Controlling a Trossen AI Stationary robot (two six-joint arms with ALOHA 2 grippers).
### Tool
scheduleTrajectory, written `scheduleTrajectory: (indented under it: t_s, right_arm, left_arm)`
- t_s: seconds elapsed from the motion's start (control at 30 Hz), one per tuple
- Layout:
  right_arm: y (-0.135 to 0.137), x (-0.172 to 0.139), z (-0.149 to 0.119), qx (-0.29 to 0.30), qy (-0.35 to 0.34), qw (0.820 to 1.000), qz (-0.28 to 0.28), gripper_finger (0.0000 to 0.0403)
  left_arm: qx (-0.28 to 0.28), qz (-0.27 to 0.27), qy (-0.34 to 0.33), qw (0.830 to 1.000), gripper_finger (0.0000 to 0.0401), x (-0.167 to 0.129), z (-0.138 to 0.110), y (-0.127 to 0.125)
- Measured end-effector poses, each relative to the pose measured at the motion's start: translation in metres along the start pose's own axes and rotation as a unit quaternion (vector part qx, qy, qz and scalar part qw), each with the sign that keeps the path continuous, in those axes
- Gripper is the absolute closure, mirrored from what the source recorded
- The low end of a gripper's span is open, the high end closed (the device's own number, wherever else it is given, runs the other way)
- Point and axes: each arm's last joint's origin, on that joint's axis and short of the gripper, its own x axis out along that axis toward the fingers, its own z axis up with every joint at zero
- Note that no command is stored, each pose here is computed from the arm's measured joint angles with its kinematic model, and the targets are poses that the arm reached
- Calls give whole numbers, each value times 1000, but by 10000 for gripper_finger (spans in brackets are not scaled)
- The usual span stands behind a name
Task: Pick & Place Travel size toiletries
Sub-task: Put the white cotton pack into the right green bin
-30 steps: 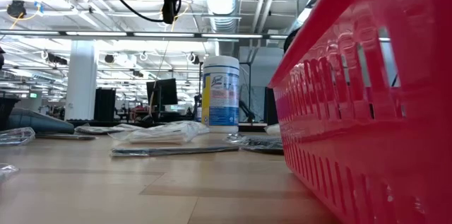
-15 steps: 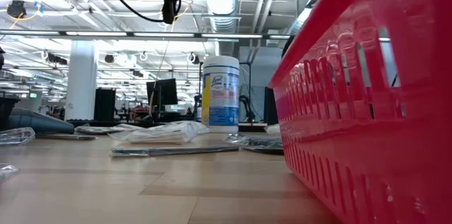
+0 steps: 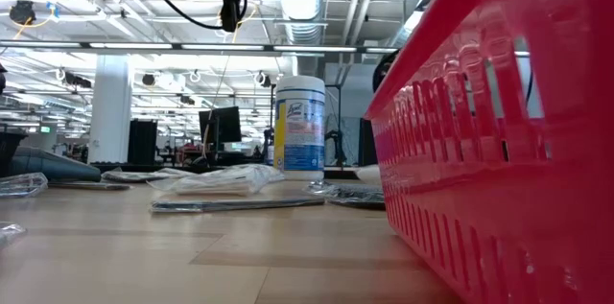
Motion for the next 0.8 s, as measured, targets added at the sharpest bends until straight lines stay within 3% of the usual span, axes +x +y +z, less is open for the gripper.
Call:
scheduleTrajectory:
  t_s: [0.2, 0.43, 0.8]
  right_arm:
    - [2, -1, 1, -1, 4, 1000, -5, 295]
    - [7, -8, -1, -26, 35, 999, -16, 390]
    - [43, -43, 10, -83, 34, 996, -12, 399]
  left_arm:
    - [0, 0, 0, 1000, 398, 0, 0, 0]
    - [0, 0, 0, 1000, 398, 0, 0, 0]
    - [0, 0, 0, 1000, 398, 0, 0, 0]
